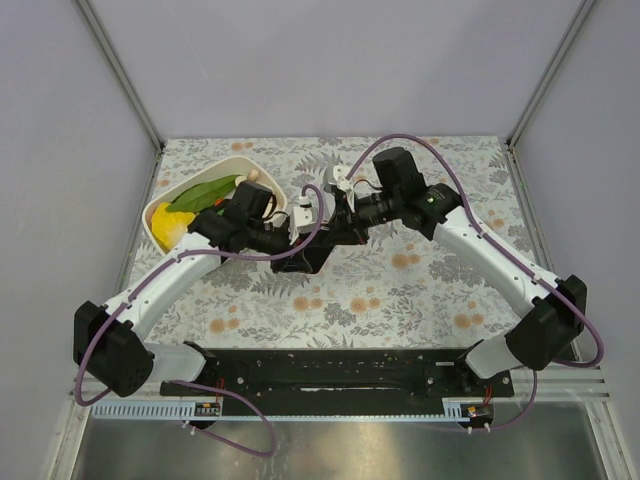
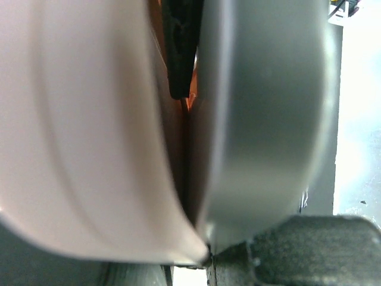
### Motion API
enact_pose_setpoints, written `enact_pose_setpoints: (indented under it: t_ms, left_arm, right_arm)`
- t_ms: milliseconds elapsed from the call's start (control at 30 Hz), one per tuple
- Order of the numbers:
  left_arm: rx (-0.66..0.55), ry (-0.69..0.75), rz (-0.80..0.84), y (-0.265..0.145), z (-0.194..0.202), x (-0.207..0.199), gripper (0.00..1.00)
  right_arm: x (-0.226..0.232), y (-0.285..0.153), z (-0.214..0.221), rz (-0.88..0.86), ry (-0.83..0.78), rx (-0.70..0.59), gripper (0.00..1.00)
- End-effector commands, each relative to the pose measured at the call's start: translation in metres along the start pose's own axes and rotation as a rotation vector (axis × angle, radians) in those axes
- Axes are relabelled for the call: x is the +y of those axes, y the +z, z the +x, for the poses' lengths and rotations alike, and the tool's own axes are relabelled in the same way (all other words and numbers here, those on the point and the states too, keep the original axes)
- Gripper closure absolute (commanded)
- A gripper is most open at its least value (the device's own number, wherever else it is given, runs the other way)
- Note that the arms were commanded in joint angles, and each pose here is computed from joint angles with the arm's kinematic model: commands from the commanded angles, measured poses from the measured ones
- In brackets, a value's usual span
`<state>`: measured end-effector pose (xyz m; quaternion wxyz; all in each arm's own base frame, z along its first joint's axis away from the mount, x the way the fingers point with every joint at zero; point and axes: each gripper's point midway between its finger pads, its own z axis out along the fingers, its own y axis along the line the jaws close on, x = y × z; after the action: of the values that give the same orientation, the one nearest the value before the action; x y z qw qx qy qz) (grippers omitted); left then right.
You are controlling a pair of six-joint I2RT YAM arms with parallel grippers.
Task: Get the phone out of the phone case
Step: Remove the phone case from the phone.
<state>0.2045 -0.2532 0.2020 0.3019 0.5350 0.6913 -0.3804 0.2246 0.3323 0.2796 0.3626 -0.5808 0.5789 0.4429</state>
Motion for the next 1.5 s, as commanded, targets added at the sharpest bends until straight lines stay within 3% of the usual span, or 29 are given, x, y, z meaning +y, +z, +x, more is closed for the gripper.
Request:
enact_pose_setpoints:
  t_ms: [0, 100, 300, 367, 467, 900, 1067, 1467]
  left_arm:
    - [-0.268, 0.267, -0.034, -0.026, -0.086, -0.005, 0.98]
    - [-0.253, 0.259, -0.053, -0.024, -0.081, 0.0, 0.9]
    - [-0.241, 0.224, -0.051, -0.023, -0.076, 0.0, 0.43]
    - [-0.245, 0.222, -0.053, -0.024, -0.077, -0.001, 0.22]
    - [-0.25, 0.217, -0.054, -0.025, -0.076, -0.003, 0.11]
    - [-0.295, 0.061, -0.091, -0.048, -0.073, 0.009, 0.06]
    - [-0.348, -0.034, -0.068, -0.051, -0.089, 0.006, 0.06]
    - [-0.376, -0.225, 0.064, -0.038, -0.108, 0.01, 0.23]
  right_arm:
    - [0.016, 0.013, 0.044, -0.039, 0.073, 0.158, 1.0]
    - [0.015, 0.009, 0.041, -0.019, 0.06, 0.164, 1.0]
    - [0.013, 0.002, 0.039, 0.029, 0.04, 0.175, 1.0]
    - [0.012, 0.001, 0.04, 0.041, 0.039, 0.178, 1.0]
    - [0.012, -0.002, 0.04, 0.053, 0.035, 0.181, 1.0]
    - [0.013, -0.016, 0.032, 0.118, 0.004, 0.177, 1.0]
    - [0.017, -0.02, 0.027, 0.125, -0.019, 0.166, 1.0]
    - [0.027, -0.015, 0.027, 0.089, -0.041, 0.184, 1.0]
